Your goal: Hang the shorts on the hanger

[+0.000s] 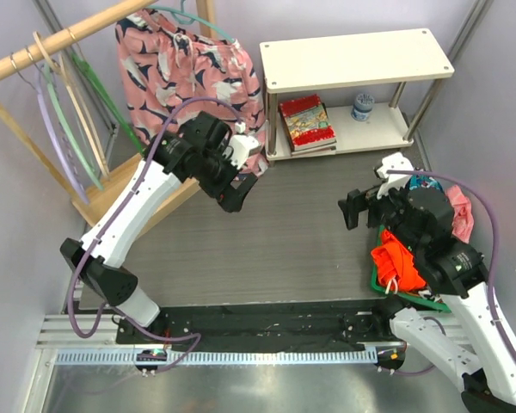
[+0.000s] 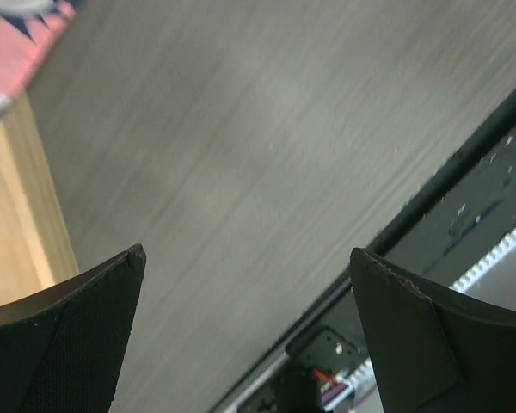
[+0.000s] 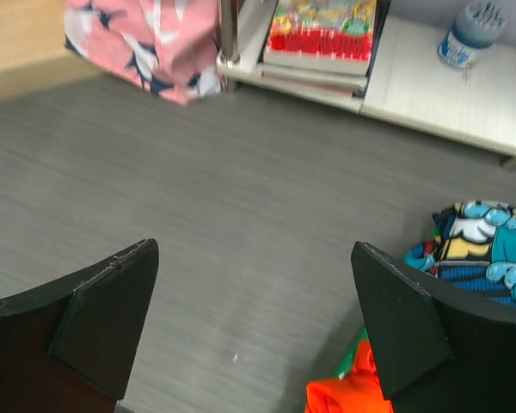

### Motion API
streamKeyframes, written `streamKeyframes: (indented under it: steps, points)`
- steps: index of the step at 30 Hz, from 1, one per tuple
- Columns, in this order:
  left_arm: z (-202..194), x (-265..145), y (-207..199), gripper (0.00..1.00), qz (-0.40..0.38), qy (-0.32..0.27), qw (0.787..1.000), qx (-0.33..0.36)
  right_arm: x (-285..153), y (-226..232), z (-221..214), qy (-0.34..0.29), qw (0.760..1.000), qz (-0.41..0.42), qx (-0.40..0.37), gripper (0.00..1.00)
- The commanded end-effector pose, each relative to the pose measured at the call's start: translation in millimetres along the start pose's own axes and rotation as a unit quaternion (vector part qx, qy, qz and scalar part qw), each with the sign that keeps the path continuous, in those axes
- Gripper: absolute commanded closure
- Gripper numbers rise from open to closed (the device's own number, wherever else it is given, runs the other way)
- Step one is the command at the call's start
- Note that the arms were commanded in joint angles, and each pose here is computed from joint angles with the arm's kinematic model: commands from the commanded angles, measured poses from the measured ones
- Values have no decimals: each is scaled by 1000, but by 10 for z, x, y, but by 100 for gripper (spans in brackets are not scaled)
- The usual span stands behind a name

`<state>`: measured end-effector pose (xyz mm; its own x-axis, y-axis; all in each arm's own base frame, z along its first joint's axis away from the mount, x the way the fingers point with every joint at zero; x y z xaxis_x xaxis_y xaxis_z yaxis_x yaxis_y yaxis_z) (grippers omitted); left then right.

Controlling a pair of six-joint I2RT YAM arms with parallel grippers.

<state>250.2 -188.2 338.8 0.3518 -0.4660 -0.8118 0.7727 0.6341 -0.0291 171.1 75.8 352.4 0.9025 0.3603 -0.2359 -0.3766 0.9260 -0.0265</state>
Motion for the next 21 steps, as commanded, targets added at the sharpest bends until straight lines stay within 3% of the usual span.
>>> streamKeyframes:
  steps: [1,9,21]
  points:
    - [-329,-67,-70,0,2,11,1000,8,-76,-32,-354,40,998,15,-49,0]
    - [-680,33,-32,0,33,46,998,15,-181,-112,-546,42,996,3,-73,0]
    - [-569,76,-15,0,37,24,999,4,-282,-206,-506,27,997,-25,-71,0]
Point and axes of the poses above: each gripper's point midway between its finger pads, its own x axis out along the fingers, its own y axis along the line the jaws close on, z = x × y, the point moved 7 cm from there along -x, back along the fingers
